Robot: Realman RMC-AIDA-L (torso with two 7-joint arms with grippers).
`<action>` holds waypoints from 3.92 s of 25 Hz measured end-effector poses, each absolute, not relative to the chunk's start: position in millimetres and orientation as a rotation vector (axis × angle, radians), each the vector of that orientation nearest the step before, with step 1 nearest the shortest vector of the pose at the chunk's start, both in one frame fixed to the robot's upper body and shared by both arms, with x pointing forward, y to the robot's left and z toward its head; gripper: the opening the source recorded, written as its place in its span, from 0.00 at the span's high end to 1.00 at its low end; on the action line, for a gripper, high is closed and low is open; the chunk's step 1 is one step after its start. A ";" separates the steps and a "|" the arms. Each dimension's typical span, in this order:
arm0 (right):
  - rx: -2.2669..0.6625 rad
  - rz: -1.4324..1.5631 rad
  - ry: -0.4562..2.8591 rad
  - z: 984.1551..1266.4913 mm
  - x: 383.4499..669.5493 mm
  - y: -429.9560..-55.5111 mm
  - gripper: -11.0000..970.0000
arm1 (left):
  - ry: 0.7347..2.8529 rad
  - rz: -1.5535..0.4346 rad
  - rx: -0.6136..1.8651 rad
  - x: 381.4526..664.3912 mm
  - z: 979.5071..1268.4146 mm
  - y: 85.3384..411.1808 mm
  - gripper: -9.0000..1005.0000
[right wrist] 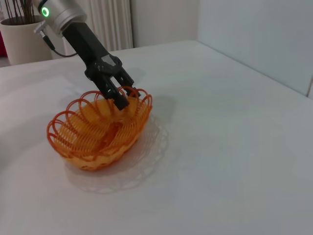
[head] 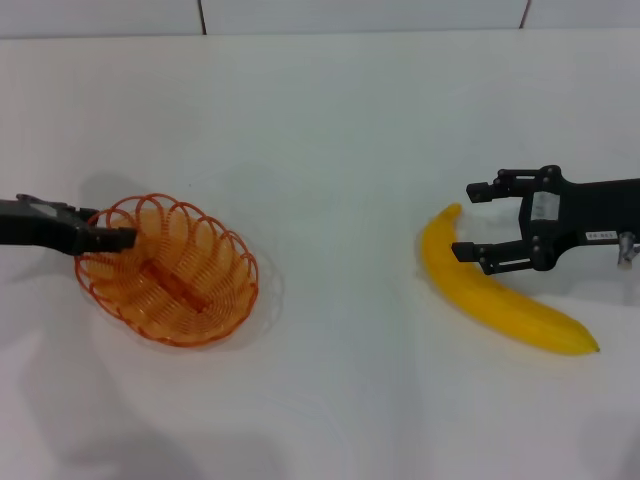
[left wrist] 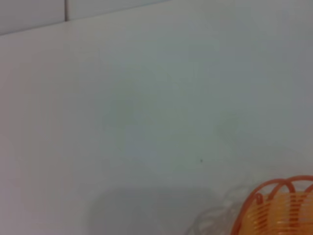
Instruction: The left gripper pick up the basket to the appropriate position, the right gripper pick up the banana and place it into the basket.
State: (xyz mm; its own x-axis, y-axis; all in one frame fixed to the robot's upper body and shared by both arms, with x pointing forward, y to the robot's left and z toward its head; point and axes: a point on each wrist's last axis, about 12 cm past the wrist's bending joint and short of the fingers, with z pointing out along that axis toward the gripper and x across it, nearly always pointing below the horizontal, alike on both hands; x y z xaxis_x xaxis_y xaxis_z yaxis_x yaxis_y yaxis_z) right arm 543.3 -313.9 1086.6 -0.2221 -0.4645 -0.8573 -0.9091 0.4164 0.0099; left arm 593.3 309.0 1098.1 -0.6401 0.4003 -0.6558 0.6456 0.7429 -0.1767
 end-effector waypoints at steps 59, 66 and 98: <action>-1.190 0.677 1.865 1082.0 542.0 -310.6 0.14 | 2.029 -0.696 0.508 620.0 1105.1 280.8 0.94; -1.203 0.673 1.872 1081.4 542.1 -310.0 0.14 | 2.001 -0.695 0.519 638.7 1116.1 261.2 0.94; -1.249 0.689 1.887 1077.7 544.8 -296.8 0.14 | 2.173 -0.718 0.330 622.8 1060.1 245.1 0.94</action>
